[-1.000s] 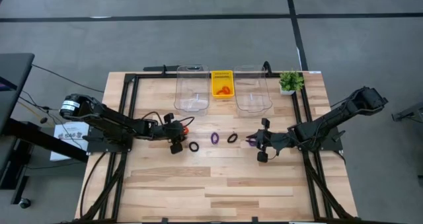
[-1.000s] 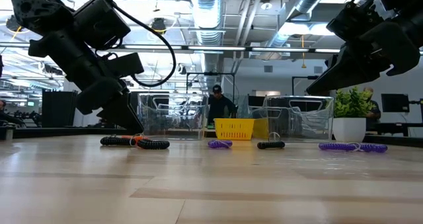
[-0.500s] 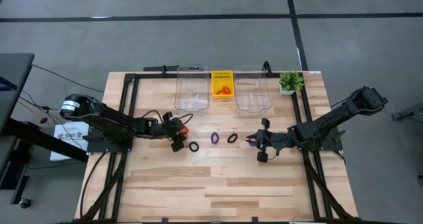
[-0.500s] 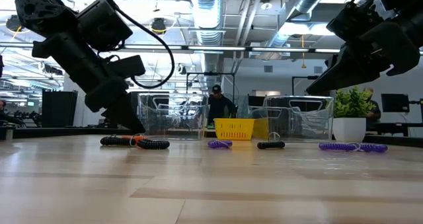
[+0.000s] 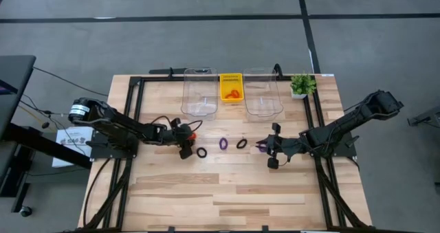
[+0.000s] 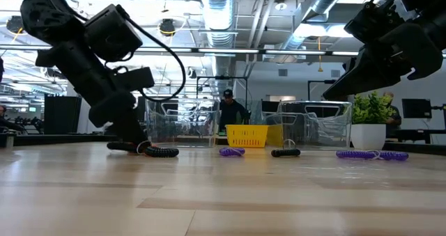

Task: Sort spring keychains
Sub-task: Put the orange spring keychain into the yellow bin

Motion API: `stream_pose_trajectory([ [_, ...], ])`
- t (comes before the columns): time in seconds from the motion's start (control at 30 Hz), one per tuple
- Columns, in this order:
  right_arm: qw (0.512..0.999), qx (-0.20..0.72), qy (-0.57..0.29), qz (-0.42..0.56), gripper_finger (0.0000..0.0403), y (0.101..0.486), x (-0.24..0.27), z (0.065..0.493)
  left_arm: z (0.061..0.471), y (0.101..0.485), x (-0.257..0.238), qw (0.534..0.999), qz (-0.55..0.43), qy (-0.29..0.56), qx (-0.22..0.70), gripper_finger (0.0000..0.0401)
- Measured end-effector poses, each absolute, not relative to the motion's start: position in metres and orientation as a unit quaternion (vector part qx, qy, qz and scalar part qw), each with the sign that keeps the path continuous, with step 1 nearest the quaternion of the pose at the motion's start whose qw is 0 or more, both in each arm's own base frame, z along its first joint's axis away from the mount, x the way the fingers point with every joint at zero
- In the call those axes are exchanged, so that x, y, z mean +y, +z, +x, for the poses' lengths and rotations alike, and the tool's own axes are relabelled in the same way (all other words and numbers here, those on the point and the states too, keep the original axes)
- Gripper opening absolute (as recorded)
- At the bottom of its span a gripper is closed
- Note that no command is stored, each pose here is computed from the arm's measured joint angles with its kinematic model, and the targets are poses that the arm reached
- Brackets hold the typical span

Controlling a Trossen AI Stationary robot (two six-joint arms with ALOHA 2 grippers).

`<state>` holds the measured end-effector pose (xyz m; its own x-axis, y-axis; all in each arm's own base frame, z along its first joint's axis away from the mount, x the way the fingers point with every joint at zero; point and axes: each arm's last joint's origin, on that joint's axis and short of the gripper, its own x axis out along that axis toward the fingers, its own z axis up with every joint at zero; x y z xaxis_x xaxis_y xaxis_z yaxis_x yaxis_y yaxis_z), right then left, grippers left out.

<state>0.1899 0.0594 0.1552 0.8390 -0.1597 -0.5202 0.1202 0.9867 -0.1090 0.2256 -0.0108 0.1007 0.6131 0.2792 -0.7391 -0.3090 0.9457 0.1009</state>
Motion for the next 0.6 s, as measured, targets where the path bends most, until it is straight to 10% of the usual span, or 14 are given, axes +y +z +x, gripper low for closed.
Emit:
stream_pose_trajectory([
  [0.6, 0.958, 0.274, -0.073, -0.036, 0.0059, 0.1553, 0.0594, 0.19, 0.2271, 0.0978, -0.0103, 0.901, -0.012, 0.143, 0.411, 0.0072],
])
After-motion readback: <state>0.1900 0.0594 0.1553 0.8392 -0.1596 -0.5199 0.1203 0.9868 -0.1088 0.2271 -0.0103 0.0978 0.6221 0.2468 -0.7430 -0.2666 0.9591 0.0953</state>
